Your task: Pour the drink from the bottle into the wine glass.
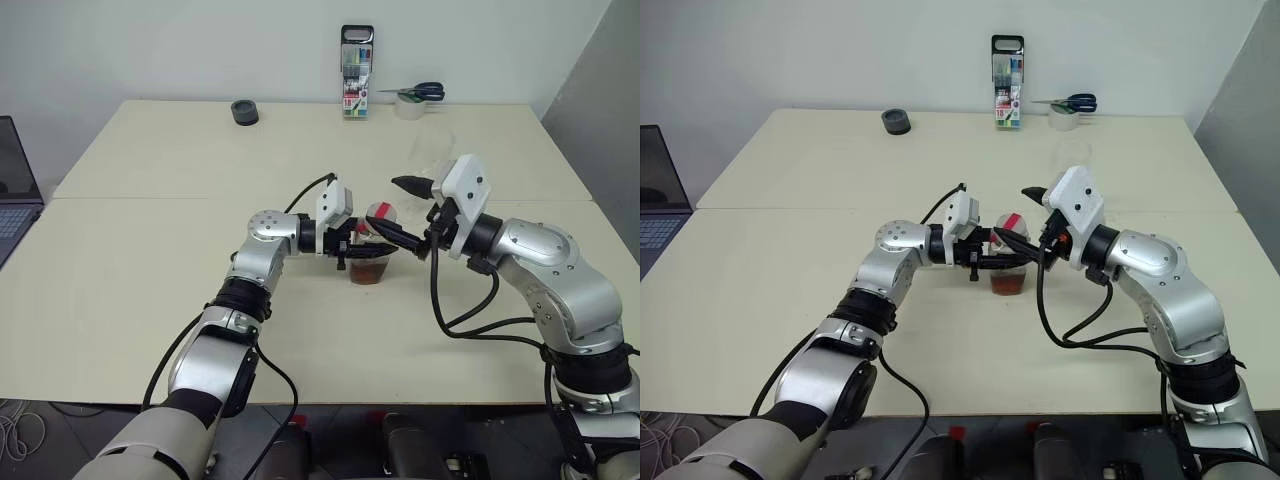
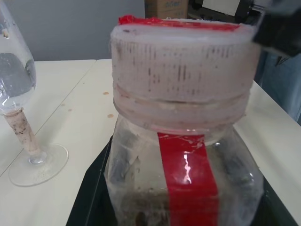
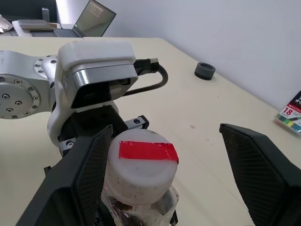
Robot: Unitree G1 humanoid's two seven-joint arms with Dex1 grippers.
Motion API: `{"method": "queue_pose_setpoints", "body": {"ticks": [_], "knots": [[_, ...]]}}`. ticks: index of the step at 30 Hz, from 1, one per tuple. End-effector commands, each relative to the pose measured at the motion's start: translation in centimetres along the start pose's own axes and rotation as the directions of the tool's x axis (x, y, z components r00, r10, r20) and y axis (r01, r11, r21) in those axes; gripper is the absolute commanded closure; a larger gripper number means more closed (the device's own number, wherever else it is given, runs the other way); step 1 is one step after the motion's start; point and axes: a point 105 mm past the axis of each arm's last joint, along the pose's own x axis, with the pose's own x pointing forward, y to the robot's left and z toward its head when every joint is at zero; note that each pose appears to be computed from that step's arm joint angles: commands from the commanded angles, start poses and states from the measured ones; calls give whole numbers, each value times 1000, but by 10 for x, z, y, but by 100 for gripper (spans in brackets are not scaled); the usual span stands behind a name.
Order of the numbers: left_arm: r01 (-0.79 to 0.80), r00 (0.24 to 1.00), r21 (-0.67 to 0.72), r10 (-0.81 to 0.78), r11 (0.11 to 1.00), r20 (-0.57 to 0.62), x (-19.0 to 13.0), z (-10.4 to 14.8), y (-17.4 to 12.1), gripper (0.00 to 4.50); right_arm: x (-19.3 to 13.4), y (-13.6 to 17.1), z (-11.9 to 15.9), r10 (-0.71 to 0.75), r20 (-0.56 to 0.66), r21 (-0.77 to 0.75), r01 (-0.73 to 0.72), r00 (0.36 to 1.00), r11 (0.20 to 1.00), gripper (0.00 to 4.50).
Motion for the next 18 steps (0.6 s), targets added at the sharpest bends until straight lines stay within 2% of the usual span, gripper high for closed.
{"method": "queue_pose_setpoints", "body": {"ticks": [1,18], "knots": [[10,999,68,-14,998,51,3,21,1,282,-5,1,11,-4,33,-37,5,999,999,62],[17,999,77,-21,997,47,3,20,1,282,-23,-18,5,-93,1,-26,93,996,995,62]]}}
